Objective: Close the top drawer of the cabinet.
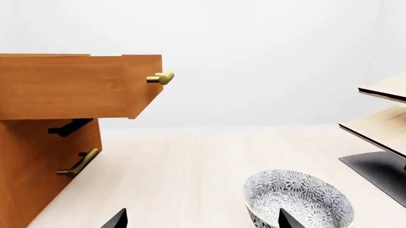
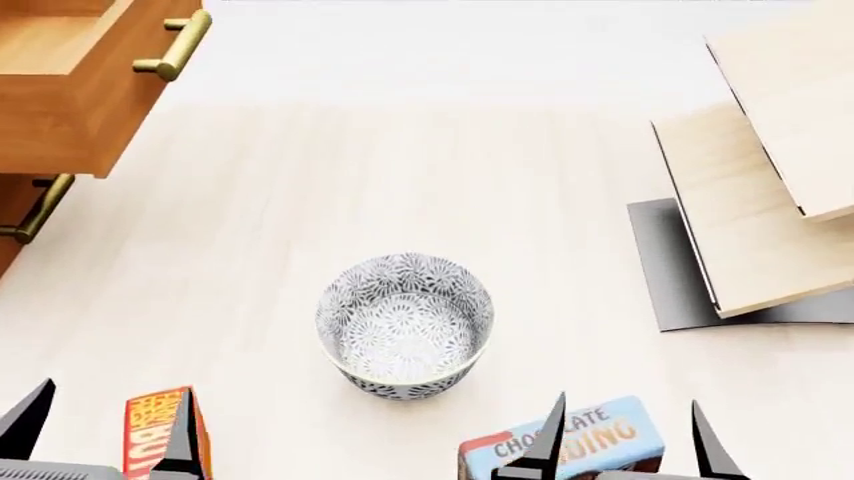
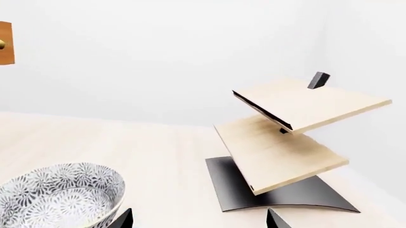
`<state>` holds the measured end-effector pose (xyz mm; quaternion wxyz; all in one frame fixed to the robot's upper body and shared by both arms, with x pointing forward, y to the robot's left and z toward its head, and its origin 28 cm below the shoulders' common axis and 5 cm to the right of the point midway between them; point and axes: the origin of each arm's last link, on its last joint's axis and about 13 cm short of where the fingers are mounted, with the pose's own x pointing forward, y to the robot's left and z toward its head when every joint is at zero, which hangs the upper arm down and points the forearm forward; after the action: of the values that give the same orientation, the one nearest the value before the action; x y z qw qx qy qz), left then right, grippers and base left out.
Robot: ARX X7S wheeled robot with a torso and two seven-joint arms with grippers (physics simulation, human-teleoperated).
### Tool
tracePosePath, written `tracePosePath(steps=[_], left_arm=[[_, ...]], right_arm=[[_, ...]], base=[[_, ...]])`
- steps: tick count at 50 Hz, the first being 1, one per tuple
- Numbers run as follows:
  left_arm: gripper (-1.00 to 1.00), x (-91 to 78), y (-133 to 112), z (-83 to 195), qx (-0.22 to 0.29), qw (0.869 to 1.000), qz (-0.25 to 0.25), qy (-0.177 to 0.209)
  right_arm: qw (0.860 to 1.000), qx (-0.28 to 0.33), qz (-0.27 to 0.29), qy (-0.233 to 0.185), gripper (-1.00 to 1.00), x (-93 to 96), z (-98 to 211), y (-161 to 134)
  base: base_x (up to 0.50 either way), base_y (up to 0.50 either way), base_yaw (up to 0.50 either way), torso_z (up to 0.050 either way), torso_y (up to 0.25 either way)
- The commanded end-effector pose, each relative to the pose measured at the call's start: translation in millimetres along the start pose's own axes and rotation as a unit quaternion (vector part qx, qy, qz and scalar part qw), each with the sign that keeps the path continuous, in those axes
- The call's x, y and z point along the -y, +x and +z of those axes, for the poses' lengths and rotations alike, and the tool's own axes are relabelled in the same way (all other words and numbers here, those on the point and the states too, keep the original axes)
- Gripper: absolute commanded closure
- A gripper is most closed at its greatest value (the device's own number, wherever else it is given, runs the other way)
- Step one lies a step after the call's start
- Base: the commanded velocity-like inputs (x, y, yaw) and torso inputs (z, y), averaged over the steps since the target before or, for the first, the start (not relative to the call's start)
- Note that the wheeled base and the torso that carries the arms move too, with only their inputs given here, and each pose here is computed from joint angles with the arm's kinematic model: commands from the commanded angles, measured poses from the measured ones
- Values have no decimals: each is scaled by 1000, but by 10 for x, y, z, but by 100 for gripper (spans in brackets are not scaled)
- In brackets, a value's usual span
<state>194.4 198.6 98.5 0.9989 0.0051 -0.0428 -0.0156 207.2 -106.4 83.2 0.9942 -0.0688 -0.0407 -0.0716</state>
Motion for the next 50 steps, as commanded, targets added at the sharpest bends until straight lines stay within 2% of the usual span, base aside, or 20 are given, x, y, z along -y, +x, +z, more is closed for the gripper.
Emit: tracePosePath(steps=[1, 6, 26, 50], left_arm=[[-100, 0, -1, -5, 0, 1000, -1, 1], [-100, 0, -1, -4, 0, 1000, -2, 1], [-100, 7, 17, -6, 0, 1000, -4, 2], [-100, 3, 6, -19, -1, 1000, -4, 0]], right_arm=[[1000, -1, 0, -1, -100, -3, -2, 1], [1000, 1, 1, 3, -100, -2, 1, 0], [1000, -3, -2, 9, -100, -6, -4, 28], [1000, -6, -7, 9, -100, -3, -11, 31]], base=[[316, 0, 0, 0, 0], [319, 0, 0, 0, 0], [15, -4, 0, 0, 0], [361, -114, 0, 0, 0]])
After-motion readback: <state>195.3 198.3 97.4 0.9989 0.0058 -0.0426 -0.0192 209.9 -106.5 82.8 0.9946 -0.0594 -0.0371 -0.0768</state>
